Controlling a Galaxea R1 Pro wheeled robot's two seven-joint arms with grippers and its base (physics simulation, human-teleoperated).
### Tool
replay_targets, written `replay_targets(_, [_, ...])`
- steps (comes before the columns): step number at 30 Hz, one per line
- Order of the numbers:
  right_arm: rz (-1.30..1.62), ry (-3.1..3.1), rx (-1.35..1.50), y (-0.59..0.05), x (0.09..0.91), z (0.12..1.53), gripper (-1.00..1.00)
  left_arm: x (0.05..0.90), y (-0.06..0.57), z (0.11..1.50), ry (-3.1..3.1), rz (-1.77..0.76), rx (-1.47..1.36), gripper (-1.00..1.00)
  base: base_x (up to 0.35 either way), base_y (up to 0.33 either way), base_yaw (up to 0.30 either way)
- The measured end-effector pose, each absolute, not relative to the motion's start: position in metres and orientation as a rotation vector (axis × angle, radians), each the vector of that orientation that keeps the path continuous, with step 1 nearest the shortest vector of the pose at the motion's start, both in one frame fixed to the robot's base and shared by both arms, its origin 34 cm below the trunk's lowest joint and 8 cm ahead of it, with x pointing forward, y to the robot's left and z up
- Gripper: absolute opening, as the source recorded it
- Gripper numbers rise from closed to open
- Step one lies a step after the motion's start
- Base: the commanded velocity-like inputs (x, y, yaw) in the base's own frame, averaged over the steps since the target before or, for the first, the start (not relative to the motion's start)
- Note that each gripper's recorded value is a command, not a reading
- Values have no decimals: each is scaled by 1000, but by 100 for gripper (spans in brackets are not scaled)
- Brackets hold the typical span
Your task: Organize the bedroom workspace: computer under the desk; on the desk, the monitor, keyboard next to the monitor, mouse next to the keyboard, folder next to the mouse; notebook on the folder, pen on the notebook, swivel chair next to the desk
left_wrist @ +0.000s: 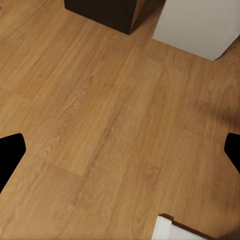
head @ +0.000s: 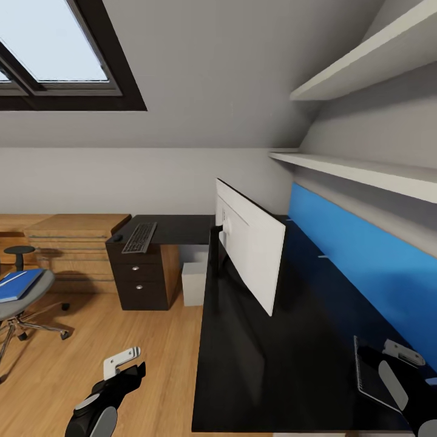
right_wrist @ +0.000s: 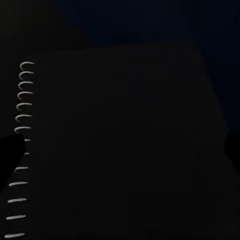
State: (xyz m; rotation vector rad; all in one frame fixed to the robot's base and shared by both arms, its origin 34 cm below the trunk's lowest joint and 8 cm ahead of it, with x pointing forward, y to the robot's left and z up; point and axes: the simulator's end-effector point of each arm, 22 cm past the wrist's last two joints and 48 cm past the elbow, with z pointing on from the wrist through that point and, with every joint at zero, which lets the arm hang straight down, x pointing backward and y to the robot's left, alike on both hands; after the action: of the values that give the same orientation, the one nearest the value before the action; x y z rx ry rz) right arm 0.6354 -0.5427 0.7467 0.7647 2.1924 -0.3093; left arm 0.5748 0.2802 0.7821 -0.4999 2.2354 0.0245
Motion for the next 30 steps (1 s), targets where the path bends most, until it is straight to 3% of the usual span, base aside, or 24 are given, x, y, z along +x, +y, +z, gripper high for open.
replay_targets(30, [-321, 2185, 747, -543, 638, 739, 100, 575, 280, 769, 2235, 25, -500, 100, 0, 0, 0])
